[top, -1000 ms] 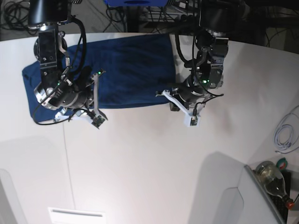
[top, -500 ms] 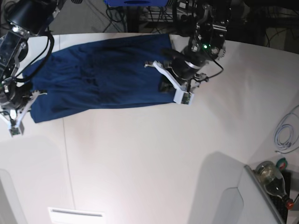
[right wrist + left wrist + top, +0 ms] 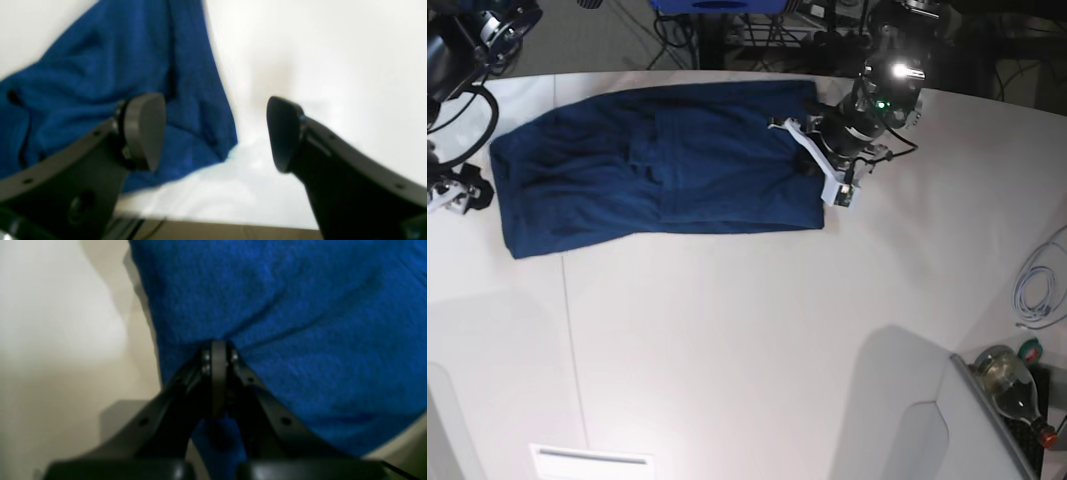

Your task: Layout the t-shirt on the table in an organized manner, then fold the t-shirt properly

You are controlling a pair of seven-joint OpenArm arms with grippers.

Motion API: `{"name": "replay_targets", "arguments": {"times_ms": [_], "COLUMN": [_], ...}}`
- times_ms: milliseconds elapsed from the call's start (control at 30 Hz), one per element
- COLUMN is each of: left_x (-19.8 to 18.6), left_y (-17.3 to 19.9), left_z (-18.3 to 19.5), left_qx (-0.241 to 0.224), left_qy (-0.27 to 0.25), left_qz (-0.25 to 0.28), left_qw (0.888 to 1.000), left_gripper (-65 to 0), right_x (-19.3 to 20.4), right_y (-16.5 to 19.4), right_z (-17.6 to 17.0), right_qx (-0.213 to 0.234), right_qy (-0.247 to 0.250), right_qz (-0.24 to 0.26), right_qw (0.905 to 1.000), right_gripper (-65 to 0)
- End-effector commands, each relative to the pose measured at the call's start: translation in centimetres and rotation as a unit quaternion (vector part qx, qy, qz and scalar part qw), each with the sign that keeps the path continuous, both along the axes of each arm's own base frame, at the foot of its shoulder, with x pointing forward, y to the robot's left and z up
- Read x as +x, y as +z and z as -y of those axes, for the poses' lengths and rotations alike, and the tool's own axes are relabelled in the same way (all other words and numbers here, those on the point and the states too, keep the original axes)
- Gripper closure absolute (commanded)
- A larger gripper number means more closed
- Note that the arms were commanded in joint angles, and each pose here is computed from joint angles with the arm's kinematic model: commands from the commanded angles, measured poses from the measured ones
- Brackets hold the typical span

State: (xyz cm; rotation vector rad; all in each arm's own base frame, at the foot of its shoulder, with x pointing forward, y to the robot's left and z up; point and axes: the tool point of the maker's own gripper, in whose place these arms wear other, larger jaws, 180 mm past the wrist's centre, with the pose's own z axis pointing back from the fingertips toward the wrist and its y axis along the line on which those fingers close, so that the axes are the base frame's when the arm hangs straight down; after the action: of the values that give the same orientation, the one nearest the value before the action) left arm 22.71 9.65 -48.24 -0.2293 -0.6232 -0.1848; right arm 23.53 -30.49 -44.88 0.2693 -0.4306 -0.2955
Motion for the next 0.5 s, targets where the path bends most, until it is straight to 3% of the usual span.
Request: {"name": "replay_targets", "arguments": {"times_ms": [0, 467], "left_x": [1.4, 8.1], "left_y": [0.9, 3.4], "left_z": [-0.2, -0.4], "left_qx": [0.003, 0.004], "left_qy": [0.003, 0.008], "left_qz": [0.017, 0.069], "left_qw": [1.000, 0.998], "left_gripper": [0.0, 0.0], "right_x": [0.6, -2.5], "right_y": [0.4, -2.3], "right_z": [0.1, -3.1], "right_qx": [0.007, 0.060], "right_qy": [0.001, 0.020], "right_qz": [0.012, -0.058], "right_qw": [0.9999, 0.9963], "right_gripper": [-44.9, -45.5]}}
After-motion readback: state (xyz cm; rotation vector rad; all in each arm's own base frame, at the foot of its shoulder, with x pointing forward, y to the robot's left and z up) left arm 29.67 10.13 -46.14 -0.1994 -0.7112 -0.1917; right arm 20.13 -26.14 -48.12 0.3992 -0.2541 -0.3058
